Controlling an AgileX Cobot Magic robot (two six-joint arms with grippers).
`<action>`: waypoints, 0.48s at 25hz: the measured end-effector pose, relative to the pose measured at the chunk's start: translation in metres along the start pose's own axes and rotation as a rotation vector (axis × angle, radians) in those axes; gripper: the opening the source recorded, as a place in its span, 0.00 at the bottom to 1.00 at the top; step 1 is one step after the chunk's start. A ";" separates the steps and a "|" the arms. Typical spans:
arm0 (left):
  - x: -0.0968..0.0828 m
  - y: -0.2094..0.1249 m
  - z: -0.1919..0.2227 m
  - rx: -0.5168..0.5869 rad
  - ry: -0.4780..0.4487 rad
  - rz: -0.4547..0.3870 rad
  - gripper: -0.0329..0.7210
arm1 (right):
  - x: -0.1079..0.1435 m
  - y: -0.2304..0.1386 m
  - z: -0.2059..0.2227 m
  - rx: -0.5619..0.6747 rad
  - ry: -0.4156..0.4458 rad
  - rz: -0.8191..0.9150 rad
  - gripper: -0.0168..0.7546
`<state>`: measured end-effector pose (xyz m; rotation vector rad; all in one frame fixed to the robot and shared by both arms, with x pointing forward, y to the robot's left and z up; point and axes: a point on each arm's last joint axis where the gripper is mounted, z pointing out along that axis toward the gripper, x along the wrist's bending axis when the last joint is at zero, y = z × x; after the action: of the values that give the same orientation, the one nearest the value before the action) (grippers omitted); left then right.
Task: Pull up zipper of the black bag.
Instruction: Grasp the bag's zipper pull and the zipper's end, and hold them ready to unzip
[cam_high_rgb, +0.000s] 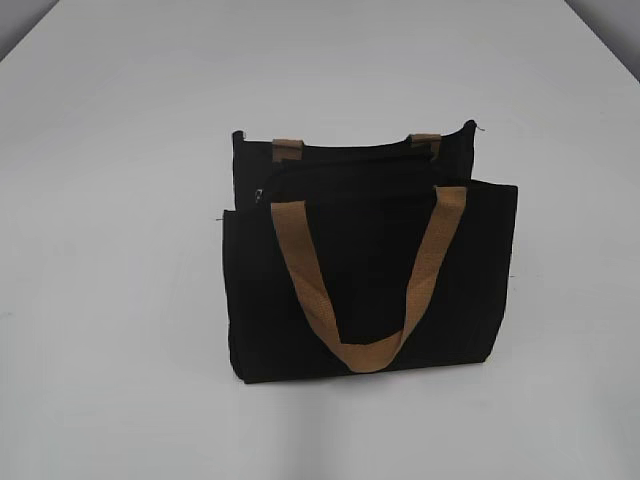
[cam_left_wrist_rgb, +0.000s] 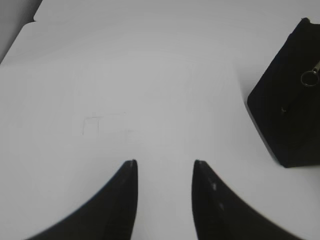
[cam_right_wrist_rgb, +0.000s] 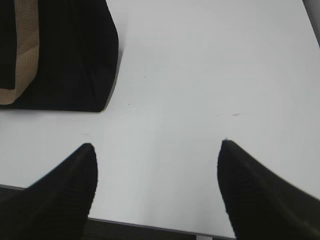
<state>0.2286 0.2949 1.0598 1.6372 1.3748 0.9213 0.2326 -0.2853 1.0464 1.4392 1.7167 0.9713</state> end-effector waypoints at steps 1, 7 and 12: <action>0.000 0.000 0.000 0.000 0.000 0.000 0.41 | 0.000 0.000 0.000 0.000 0.000 0.000 0.77; 0.000 0.000 0.000 0.000 0.000 0.000 0.41 | 0.000 0.000 0.000 0.000 0.000 0.000 0.77; 0.000 0.000 0.000 0.000 0.000 0.000 0.41 | 0.000 0.000 0.000 0.000 0.000 0.000 0.77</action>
<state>0.2286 0.2949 1.0598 1.6372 1.3748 0.9213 0.2326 -0.2853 1.0464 1.4392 1.7167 0.9713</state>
